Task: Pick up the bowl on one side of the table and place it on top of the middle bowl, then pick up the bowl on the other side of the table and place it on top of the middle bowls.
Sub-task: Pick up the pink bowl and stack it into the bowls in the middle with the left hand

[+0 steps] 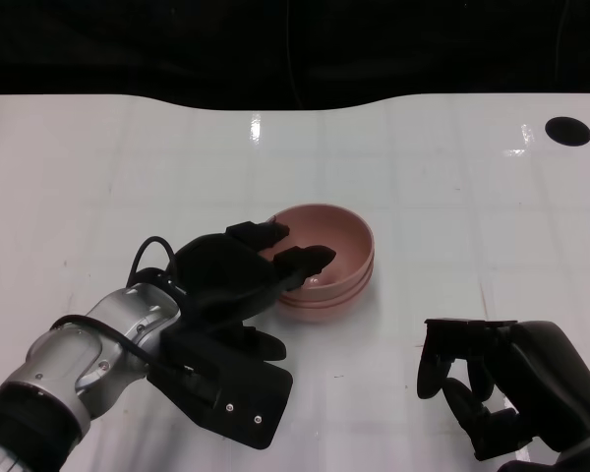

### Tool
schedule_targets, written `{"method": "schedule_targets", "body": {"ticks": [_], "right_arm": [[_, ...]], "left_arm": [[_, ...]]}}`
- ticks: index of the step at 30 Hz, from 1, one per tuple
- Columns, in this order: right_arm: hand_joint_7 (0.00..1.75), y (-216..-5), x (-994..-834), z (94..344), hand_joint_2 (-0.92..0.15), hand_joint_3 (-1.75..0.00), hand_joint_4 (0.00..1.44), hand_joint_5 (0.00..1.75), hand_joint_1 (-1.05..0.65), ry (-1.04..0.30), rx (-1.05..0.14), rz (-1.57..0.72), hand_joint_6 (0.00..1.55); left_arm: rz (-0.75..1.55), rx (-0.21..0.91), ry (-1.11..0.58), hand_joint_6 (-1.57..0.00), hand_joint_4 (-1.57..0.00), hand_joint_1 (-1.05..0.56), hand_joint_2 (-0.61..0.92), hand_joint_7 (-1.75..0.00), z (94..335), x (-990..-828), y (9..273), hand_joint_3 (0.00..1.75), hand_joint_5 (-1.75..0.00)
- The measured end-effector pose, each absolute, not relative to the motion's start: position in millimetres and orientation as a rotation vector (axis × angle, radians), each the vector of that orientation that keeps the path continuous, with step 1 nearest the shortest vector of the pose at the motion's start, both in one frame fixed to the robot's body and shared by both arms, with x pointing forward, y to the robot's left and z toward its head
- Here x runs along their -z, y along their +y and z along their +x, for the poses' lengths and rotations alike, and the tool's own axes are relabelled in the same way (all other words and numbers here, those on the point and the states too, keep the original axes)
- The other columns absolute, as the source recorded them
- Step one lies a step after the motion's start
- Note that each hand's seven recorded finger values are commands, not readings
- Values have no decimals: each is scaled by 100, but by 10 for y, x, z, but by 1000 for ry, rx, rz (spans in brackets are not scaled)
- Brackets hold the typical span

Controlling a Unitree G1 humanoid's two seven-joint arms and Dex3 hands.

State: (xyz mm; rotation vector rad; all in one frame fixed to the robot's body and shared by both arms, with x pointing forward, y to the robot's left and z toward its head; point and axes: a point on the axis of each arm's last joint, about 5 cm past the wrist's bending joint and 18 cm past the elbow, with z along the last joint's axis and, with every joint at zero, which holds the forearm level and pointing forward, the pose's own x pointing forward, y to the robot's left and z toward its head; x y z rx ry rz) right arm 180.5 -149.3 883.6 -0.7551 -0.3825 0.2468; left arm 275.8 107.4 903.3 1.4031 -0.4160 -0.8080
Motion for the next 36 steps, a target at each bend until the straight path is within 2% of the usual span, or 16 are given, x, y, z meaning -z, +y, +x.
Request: {"method": "schedule_targets", "body": {"ticks": [10, 16, 20, 22, 24, 27, 33, 36], "right_arm": [[136, -1492, -8837, 1804, -18, -153, 95, 175, -9, -384, -247, -755, 88], [138, -1493, -8837, 1805, -17, -152, 95, 175, -9, -383, -247, -751, 88], [138, -1493, -8838, 1804, -17, -152, 95, 175, -9, -383, -247, -750, 88], [139, -1493, -8837, 1804, -17, -152, 95, 175, -9, -383, -247, -752, 88], [139, -1493, -8837, 1804, -17, -153, 95, 175, -9, -383, -247, -753, 87], [139, -1493, -8838, 1805, -17, -153, 94, 175, -9, -382, -250, -753, 87], [140, -1494, -8839, 1804, -17, -153, 95, 175, -9, -382, -250, -753, 87], [141, -1494, -8840, 1805, -17, -153, 95, 175, -9, -382, -251, -753, 87]], "left_arm": [[1334, 751, -500, -3, -3, -79, 92, -1, 2723, -8994, 1074, 57, -2], [1228, 681, -578, -10, -5, -71, 92, -5, 2712, -8970, 1091, 56, -4], [1165, 639, -608, -18, -15, -65, 92, -8, 2717, -8972, 1116, 55, -10], [1137, 616, -627, -25, -6, -58, 92, -9, 2718, -8965, 1134, 48, -52], [1108, 600, -641, -38, -10, -48, 92, -14, 2715, -8949, 1156, 35, -81], [1036, 561, -669, -54, -24, -34, 92, -22, 2716, -8941, 1207, 26, -99], [891, 491, -684, -72, -40, -22, 92, -43, 2645, -8911, 1375, 30, -128], [828, 463, -693, -74, -52, -16, 91, -58, 2597, -8901, 1450, 30, -129]]}}
